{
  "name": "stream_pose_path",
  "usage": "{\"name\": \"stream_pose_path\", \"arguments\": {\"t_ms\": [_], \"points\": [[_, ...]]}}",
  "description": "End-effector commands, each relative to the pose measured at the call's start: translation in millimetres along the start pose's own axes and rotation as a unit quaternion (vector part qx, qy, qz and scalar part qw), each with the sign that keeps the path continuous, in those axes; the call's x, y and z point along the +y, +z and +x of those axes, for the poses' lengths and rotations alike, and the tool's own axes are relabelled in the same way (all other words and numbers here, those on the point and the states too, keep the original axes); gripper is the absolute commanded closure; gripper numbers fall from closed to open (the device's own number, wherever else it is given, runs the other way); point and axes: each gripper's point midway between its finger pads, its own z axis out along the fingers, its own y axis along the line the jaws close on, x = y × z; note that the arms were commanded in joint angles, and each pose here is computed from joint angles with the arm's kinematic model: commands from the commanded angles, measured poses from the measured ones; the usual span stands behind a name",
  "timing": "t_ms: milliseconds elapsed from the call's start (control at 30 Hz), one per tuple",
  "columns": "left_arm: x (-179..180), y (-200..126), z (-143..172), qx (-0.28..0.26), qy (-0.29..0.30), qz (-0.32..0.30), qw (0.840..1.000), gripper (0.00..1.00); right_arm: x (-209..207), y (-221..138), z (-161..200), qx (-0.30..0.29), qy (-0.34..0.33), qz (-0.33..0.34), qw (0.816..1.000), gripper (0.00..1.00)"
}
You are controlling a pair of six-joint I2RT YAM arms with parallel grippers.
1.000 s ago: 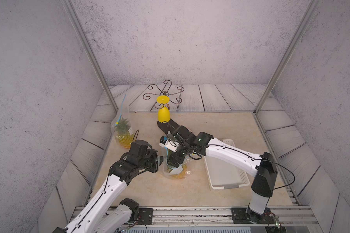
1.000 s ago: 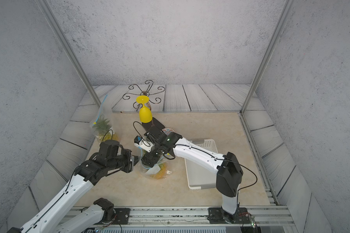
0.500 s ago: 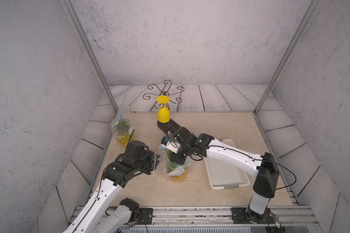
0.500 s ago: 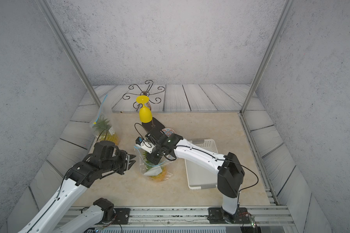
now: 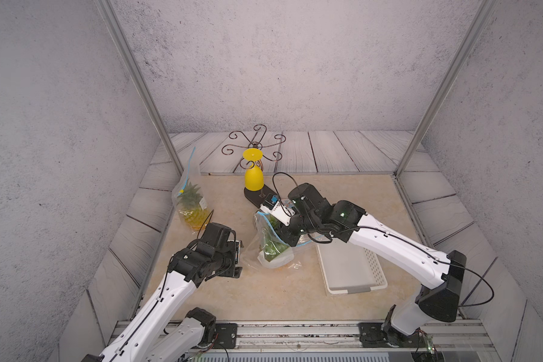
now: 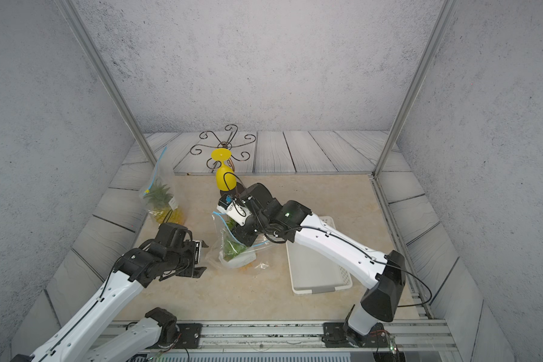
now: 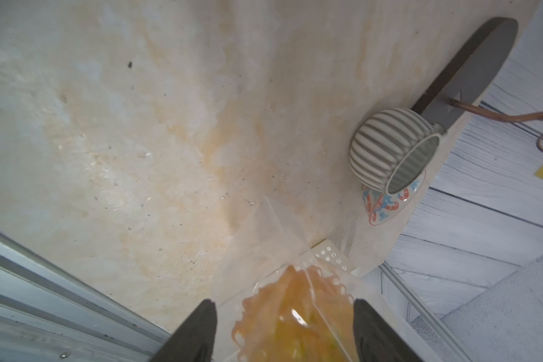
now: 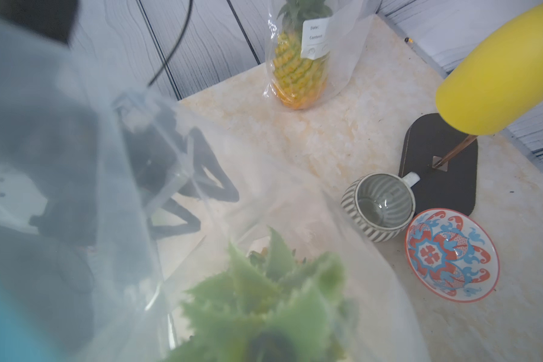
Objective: Open the zip-top bag and take out the pineapple
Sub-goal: Pick up the pineapple from the zipper food storage bag.
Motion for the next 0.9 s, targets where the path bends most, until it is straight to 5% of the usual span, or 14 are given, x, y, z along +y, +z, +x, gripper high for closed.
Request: {"name": "stream_pose_path", "arguments": {"t_ms": [0,467,600,633,700,867], "points": [[-12,9,4,0.017,-0.063,0.030,0.997,0.26,7,-37,-36,-0.068,-0.001,-0.010,0.998,1.00],[-21,35,17,0.058,-0.061,0.000,0.996,0.27,12,-56,-40,-0.093,0.002,-0.013,0.996,1.00],[-16,44,28,0.091,-0.048,-0.022,0.994,0.47,11,-63,-47,-0.104,0.000,-0.011,0.994,1.00],[-15,45,27,0.089,-0.047,-0.022,0.995,0.59,11,-65,-50,-0.107,-0.001,-0.010,0.994,1.00],[-14,45,22,0.080,-0.050,-0.014,0.995,0.99,11,-69,-55,-0.114,-0.003,-0.005,0.993,1.00],[-8,42,4,0.050,-0.043,-0.021,0.998,1.00,12,-90,-70,-0.136,-0.007,-0.003,0.991,1.00]]}}
